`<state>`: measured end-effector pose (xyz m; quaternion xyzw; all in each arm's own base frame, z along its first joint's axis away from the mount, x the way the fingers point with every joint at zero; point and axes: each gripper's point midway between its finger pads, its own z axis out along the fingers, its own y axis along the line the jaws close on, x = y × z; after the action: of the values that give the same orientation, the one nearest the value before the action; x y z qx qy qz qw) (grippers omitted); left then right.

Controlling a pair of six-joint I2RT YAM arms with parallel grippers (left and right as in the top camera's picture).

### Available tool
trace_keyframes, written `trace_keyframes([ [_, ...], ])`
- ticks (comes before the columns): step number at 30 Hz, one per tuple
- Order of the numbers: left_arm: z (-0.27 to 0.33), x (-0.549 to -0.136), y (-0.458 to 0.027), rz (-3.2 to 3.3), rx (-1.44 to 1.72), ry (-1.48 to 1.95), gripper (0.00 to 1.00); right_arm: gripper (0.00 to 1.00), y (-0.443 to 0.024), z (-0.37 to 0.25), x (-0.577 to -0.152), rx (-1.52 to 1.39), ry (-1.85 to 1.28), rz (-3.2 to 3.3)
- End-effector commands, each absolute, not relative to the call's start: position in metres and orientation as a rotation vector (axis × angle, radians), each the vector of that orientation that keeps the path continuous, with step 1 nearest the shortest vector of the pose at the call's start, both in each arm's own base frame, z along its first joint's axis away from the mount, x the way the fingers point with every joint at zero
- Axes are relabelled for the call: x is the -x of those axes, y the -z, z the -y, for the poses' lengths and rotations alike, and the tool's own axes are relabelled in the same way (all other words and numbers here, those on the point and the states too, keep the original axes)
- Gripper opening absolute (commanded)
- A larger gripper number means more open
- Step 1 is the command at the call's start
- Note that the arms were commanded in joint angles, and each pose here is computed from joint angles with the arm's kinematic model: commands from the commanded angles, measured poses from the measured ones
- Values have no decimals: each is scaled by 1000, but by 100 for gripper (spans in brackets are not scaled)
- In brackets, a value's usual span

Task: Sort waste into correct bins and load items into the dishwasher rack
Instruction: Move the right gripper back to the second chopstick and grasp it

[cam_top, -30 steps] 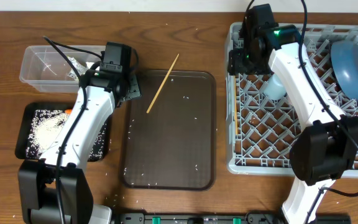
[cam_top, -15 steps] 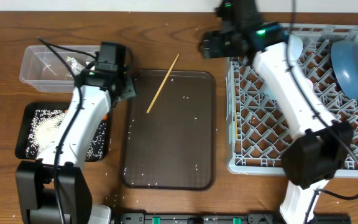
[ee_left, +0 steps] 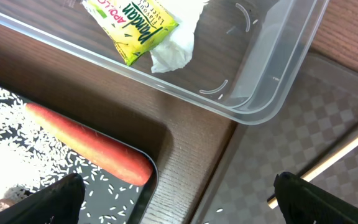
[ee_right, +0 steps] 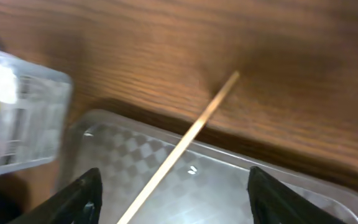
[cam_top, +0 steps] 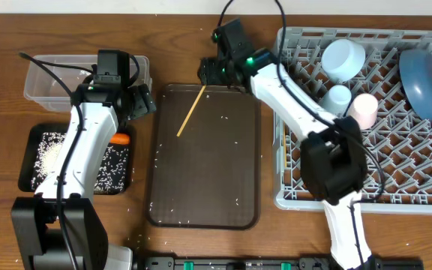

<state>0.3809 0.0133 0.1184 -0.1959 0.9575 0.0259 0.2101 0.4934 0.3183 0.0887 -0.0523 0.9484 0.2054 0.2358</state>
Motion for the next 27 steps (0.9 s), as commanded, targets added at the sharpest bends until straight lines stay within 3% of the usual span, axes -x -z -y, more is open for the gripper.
trace_keyframes([
  [1,-16,-380,-126,-2641,545,-85,98,66,-76,-335,-488,120,-613,-2624],
  [18,-19,-372,-123,-2672,551,-116,98,64,1,-374,-465,81,-675,-2736],
  [21,-19,-369,-122,-2682,552,-120,98,58,18,-381,-462,62,-688,-2747],
  [27,-19,-367,-122,-2690,553,-123,98,31,34,-380,-455,60,-674,-2786],
])
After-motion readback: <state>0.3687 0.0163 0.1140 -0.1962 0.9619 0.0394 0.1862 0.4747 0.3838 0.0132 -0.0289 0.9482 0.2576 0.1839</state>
